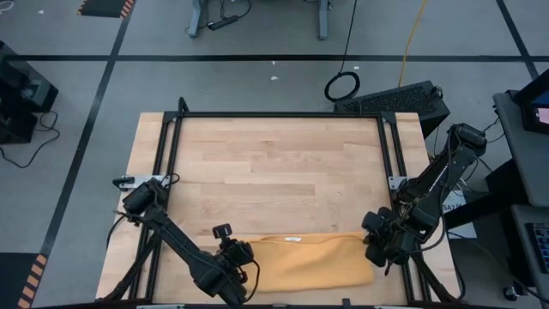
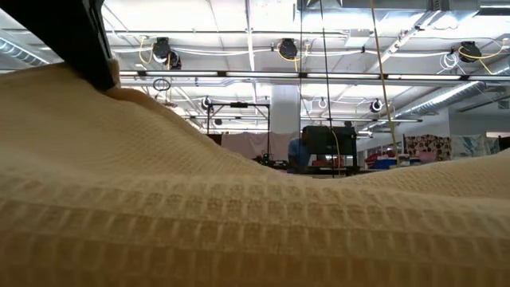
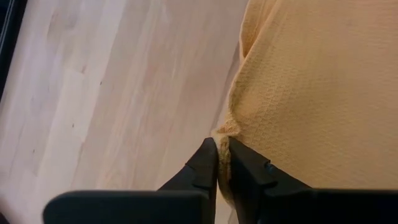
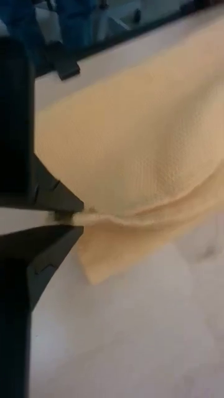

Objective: Roll towel
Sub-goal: Roll the yellow towel

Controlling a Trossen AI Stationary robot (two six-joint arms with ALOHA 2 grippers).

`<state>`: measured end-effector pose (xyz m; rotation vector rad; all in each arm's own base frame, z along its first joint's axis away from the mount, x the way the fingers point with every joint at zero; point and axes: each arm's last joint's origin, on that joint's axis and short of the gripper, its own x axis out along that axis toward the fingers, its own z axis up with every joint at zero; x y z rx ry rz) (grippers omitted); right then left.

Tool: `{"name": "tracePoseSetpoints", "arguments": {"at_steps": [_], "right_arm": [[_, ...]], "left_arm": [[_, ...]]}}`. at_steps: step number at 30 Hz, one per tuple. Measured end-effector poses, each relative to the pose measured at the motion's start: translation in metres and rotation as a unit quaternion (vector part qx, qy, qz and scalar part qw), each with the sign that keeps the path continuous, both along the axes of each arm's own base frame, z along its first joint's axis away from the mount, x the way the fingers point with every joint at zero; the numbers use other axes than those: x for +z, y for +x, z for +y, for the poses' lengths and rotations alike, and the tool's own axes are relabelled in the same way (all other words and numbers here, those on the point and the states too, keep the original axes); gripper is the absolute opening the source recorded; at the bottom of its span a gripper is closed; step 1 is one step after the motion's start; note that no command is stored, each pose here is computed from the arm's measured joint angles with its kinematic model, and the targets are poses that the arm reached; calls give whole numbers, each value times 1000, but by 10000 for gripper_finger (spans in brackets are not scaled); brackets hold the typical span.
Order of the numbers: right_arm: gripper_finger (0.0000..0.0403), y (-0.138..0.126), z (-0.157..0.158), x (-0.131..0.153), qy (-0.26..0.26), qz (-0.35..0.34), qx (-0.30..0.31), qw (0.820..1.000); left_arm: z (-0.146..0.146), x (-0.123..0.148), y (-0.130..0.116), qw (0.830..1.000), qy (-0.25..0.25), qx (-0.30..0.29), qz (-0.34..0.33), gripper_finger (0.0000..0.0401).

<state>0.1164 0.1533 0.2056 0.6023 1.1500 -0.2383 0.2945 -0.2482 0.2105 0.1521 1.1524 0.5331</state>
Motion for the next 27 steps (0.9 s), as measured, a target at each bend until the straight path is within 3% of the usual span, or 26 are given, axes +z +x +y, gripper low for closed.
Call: {"name": "tracePoseSetpoints", "arguments": {"at_steps": [8, 12, 18, 27], "right_arm": [[133, -3, -4, -2, 0, 21, -45, 999], [164, -4, -5, 1, 13, 18, -60, 998], [171, -6, -9, 9, 40, -1, -93, 995], [171, -7, -11, 12, 49, -9, -91, 995]], "left_arm": [[1, 0, 1, 1000, 7, 0, -8, 41], [3, 0, 3, 1000, 8, 3, -9, 42], [5, 0, 4, 1000, 8, 7, -10, 43], [7, 0, 3, 999, -9, 44, -4, 43]]}}
